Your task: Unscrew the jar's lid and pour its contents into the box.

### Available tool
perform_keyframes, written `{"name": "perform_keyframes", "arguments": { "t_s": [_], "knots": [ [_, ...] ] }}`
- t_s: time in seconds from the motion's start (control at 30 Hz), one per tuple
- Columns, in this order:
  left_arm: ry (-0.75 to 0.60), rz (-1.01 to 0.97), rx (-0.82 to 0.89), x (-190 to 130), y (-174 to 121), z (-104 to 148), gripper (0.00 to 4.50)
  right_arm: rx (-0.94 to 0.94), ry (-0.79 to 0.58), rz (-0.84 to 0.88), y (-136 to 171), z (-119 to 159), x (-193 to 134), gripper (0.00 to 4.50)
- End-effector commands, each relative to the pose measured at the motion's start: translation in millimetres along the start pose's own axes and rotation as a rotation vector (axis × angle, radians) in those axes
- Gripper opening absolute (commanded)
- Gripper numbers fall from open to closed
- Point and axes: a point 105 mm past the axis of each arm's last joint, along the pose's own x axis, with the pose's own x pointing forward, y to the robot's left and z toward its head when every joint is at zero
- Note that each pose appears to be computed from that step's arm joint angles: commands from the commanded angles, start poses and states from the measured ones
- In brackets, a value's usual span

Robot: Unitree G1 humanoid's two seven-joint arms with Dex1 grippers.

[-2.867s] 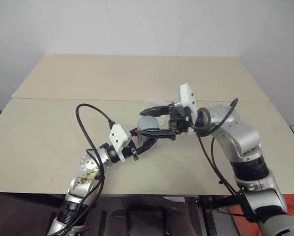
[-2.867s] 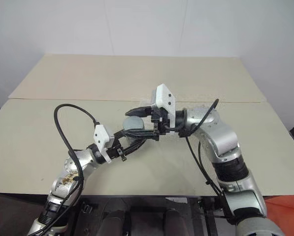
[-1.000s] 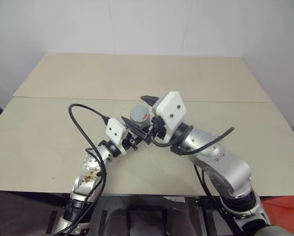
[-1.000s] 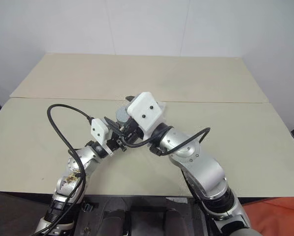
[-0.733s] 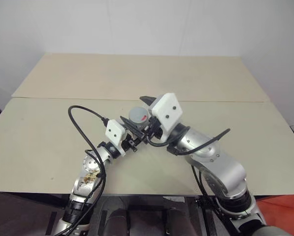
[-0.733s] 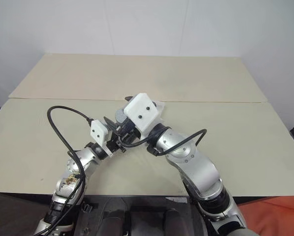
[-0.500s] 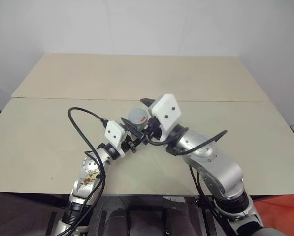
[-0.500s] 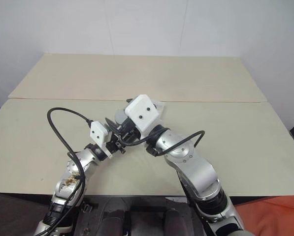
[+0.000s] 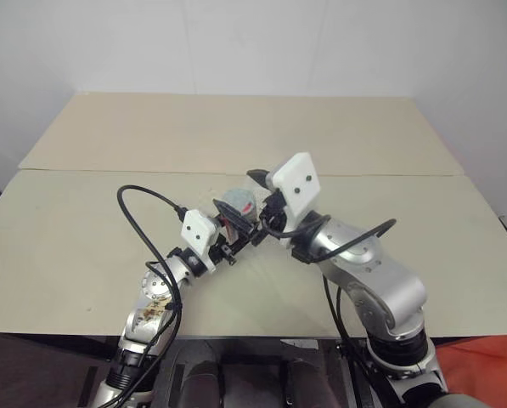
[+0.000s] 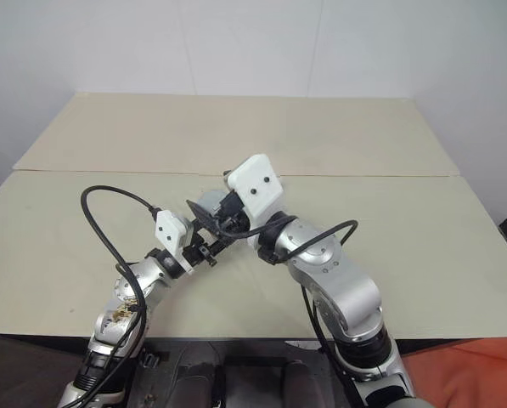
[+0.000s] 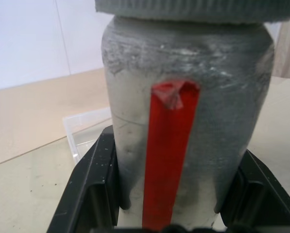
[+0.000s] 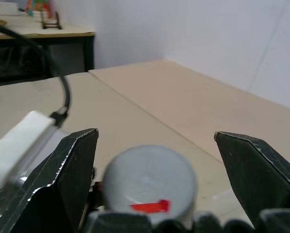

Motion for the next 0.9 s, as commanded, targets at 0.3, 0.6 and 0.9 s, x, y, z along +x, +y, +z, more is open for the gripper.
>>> {"name": "perform_keyframes", "arguments": {
  "t_s": [0.3,0.6,0.9],
  "knots": [
    [-0.064,-0.019,0.039,3.7,-1.5,17.2,2.17,0.003,-0.042,-0.019,-0.7,7.0,-0.8,4.48],
    [-0.066,-0.020,0.035,4.3,-1.9,17.5,2.17,0.001,-0.027,-0.074,-8.2,2.4,-0.4,3.18],
    [-0.059,-0.028,0.038,2.4,-3.5,15.2,2.17,-0.014,-0.035,-0.047,-9.2,3.6,-2.2,2.77]
  ]
}}
